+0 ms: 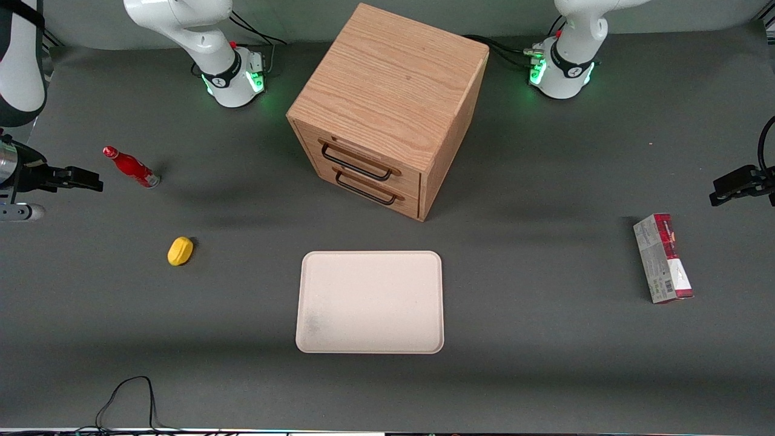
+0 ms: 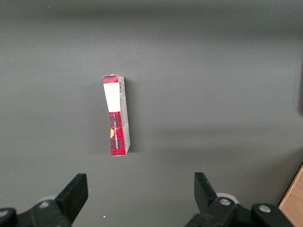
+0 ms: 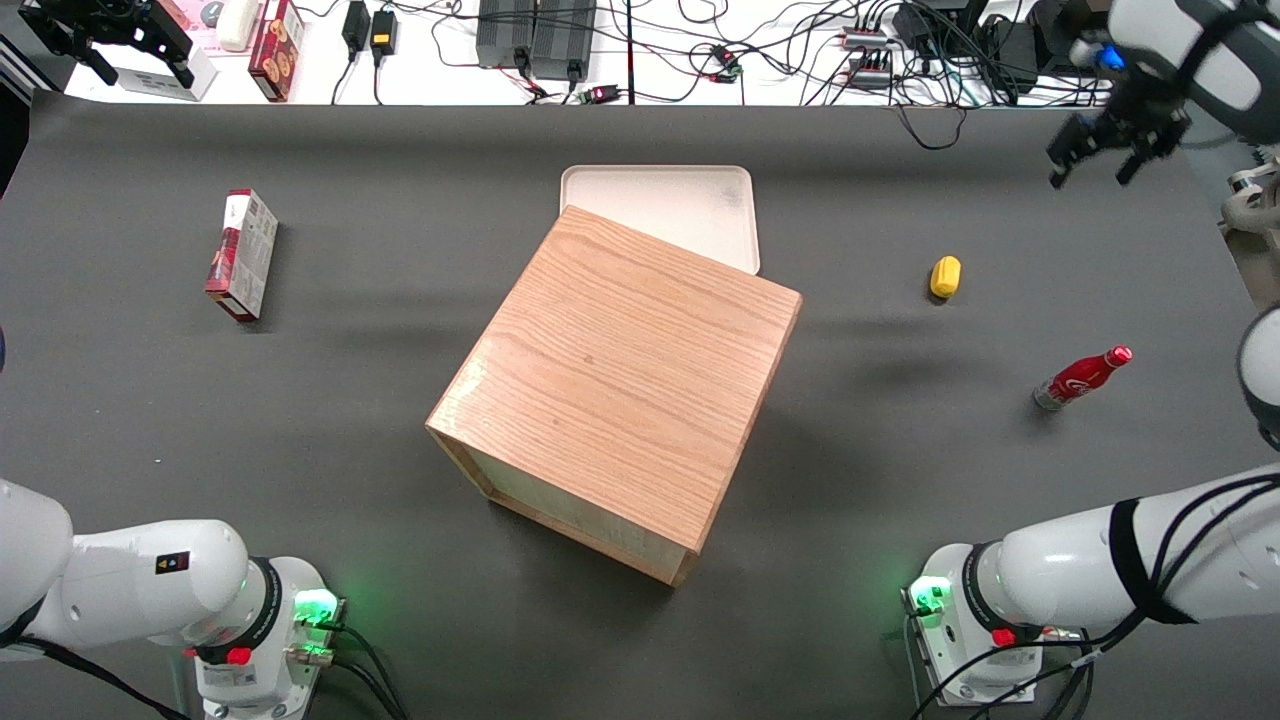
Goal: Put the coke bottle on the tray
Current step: 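Move the right gripper down over the red Coca-Cola bottle, then close the right gripper around the red bottle's body, then lift the red bottle and carry it toward the white tray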
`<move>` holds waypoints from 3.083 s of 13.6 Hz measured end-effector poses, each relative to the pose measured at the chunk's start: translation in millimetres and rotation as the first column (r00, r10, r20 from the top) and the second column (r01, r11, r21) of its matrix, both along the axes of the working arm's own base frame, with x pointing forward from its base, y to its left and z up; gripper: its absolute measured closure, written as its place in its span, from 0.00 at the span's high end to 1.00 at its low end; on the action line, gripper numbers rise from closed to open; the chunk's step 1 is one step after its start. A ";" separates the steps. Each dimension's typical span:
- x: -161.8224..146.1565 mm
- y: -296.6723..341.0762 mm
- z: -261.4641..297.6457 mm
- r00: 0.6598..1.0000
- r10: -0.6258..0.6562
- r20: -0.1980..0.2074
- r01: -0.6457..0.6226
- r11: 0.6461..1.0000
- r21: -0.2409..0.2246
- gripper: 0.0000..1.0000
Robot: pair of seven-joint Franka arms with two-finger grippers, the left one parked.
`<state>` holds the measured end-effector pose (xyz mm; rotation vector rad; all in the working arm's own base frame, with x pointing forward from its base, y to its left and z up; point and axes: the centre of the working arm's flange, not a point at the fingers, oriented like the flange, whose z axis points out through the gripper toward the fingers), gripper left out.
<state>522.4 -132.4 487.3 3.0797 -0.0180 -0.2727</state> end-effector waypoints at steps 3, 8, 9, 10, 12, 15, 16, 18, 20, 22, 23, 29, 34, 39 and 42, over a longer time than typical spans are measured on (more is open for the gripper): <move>-58.5 -56.4 -53.7 0.998 0.001 0.058 -0.004 0.999 0.050 1.00; -126.3 -102.0 -121.0 0.993 -0.039 0.107 0.028 0.994 0.109 1.00; -133.9 -103.4 -133.1 0.993 -0.043 0.113 0.031 0.993 0.110 1.00; -139.6 -101.8 -143.6 0.993 -0.039 0.115 0.027 0.994 0.105 1.00; -150.3 -100.2 -160.3 0.994 -0.021 0.108 0.011 0.996 0.088 1.00; -165.3 -114.3 -168.6 0.995 -0.034 0.092 0.027 0.997 0.075 1.00; -167.4 -116.2 -169.6 0.995 -0.038 0.090 0.031 0.997 0.075 1.00; -171.5 -119.1 -172.1 0.995 -0.049 0.085 0.042 0.996 0.080 1.00; -175.0 -118.6 -175.9 0.996 -0.053 0.078 0.046 0.995 0.086 1.00; -178.2 -116.0 -180.4 0.996 -0.054 0.067 0.048 0.995 0.092 1.00; -179.1 -115.3 -181.7 0.996 -0.057 0.064 0.051 0.994 0.093 1.00; -182.6 -113.2 -185.1 0.997 -0.067 0.041 0.062 0.993 0.103 0.74; -179.6 -110.7 -183.1 0.995 -0.087 0.043 0.083 0.992 0.096 0.38; -133.1 -83.9 -147.8 0.995 -0.067 0.078 0.064 0.997 0.034 0.38; -74.7 -38.9 -93.7 0.999 -0.042 0.022 0.043 0.999 -0.028 0.38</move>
